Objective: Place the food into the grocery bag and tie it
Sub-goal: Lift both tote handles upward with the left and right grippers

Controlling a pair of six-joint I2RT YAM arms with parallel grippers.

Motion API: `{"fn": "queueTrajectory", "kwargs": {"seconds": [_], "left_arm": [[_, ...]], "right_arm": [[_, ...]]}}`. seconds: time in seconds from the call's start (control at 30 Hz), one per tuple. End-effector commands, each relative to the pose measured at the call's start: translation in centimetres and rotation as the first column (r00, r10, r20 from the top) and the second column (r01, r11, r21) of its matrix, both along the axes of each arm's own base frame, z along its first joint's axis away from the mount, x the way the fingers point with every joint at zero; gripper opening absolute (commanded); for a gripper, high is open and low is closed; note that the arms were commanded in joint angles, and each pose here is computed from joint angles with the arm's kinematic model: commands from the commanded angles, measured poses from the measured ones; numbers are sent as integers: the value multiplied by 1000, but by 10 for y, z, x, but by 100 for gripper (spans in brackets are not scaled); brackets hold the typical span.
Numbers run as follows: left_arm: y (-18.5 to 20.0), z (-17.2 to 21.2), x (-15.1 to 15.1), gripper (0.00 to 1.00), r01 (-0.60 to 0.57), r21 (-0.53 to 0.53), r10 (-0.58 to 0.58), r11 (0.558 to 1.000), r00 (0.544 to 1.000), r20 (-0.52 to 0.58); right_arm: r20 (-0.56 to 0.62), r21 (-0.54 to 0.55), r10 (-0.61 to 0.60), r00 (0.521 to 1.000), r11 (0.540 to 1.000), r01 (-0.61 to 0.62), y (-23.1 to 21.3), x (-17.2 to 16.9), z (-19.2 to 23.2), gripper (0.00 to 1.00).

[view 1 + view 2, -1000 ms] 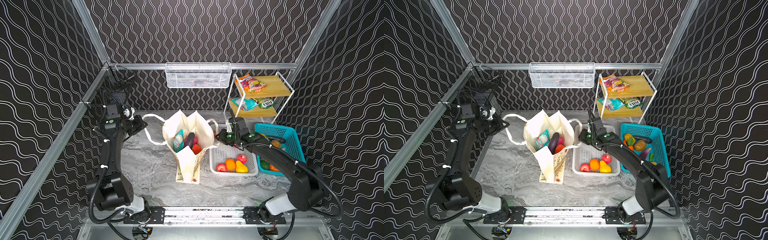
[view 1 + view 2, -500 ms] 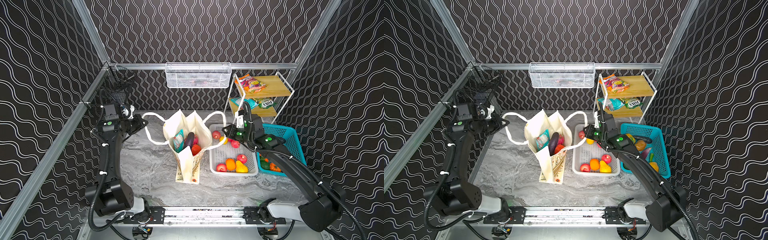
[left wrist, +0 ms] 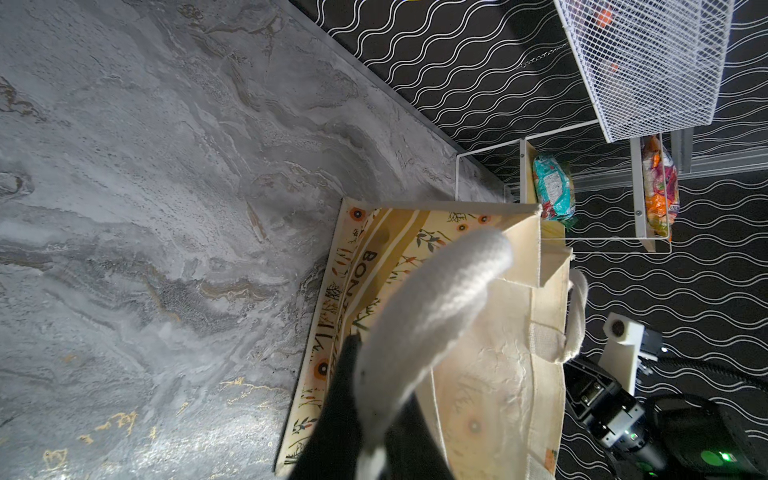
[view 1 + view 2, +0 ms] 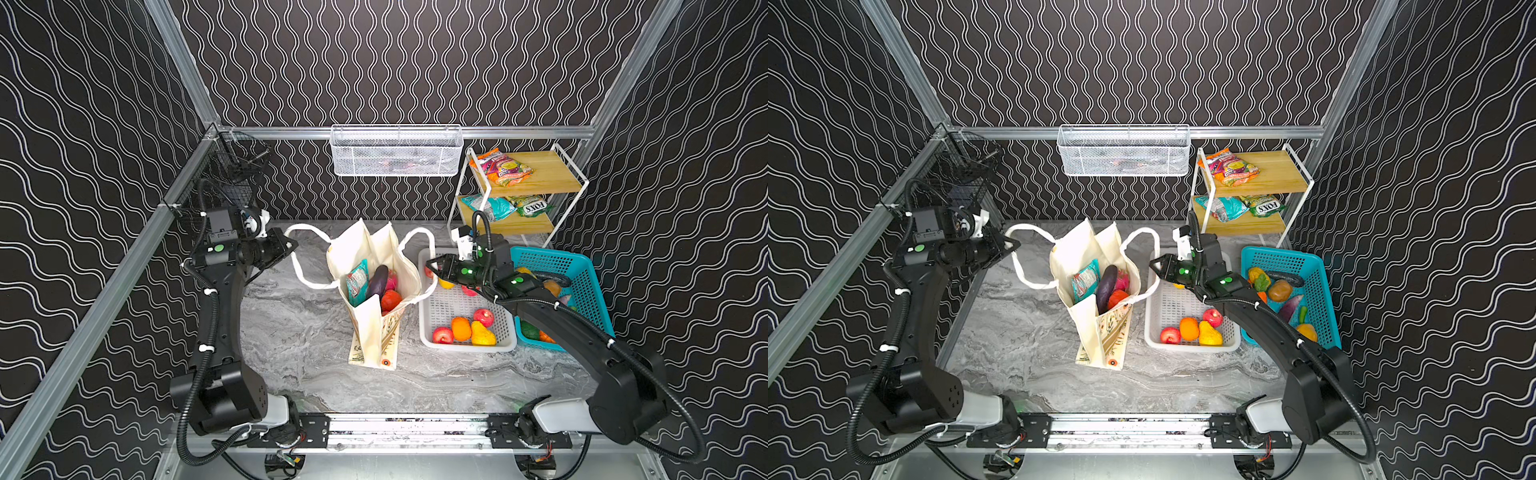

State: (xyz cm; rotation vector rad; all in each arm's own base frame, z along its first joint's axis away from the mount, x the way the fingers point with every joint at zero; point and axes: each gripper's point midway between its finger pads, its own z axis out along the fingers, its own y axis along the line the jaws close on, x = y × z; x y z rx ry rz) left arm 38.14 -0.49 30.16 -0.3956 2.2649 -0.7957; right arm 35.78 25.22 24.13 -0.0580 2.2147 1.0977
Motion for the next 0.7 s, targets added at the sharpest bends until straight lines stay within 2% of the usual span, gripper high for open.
{"fn": "queueTrajectory", "kwargs": {"seconds": [0.0, 0.3, 0.67], "left_arm": [[-3, 8, 2, 0, 16, -10, -15, 1000, 999, 37], [0, 13, 1, 0, 12, 11, -13, 1000, 999, 34], [0, 19, 2, 0, 9, 17, -10, 1000, 999, 45]], "right_arm": [[48, -14, 8, 999, 1000, -7, 3, 11, 0, 30], [-18, -102, -27, 999, 994, 26, 3, 32, -46, 38], [-78, -162, -29, 997, 987, 16, 7, 48, -73, 44]]}}
